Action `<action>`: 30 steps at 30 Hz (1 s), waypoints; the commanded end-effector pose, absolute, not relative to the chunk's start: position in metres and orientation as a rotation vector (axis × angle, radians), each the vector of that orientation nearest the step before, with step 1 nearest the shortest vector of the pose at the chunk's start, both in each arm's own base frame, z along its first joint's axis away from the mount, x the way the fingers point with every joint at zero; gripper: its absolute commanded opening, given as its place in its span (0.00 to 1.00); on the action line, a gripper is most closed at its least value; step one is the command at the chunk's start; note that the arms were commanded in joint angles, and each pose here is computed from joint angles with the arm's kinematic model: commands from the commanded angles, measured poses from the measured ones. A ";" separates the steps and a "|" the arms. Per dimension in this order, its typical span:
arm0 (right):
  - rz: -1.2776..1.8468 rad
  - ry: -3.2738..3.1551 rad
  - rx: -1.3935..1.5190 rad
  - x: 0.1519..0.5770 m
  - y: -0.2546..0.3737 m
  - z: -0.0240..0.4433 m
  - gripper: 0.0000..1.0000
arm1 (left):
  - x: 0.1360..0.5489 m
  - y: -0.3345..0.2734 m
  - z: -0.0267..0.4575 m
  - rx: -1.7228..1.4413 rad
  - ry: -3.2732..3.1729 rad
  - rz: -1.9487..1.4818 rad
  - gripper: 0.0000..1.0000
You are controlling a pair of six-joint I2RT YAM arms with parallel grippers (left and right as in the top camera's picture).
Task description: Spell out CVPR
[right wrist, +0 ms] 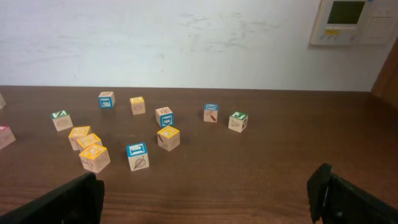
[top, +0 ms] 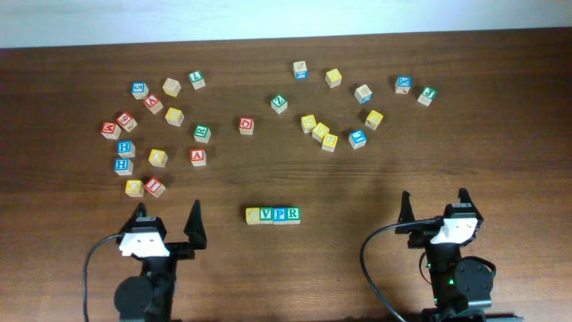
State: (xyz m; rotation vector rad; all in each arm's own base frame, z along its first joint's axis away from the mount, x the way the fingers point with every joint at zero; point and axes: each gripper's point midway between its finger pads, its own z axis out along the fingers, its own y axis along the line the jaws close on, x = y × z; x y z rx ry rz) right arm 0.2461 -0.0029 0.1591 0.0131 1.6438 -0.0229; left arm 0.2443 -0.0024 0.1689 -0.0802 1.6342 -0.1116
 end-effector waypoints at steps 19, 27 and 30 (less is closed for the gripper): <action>-0.029 1.648 0.015 0.246 -0.004 0.156 0.98 | 0.246 0.007 0.156 -0.033 1.651 0.015 0.99; -0.029 1.648 0.015 0.246 -0.004 0.156 0.98 | 0.246 0.007 0.156 -0.036 1.650 0.005 0.99; -0.029 1.648 0.015 0.246 -0.004 0.156 0.98 | 0.246 0.007 0.156 -0.036 1.650 0.005 0.99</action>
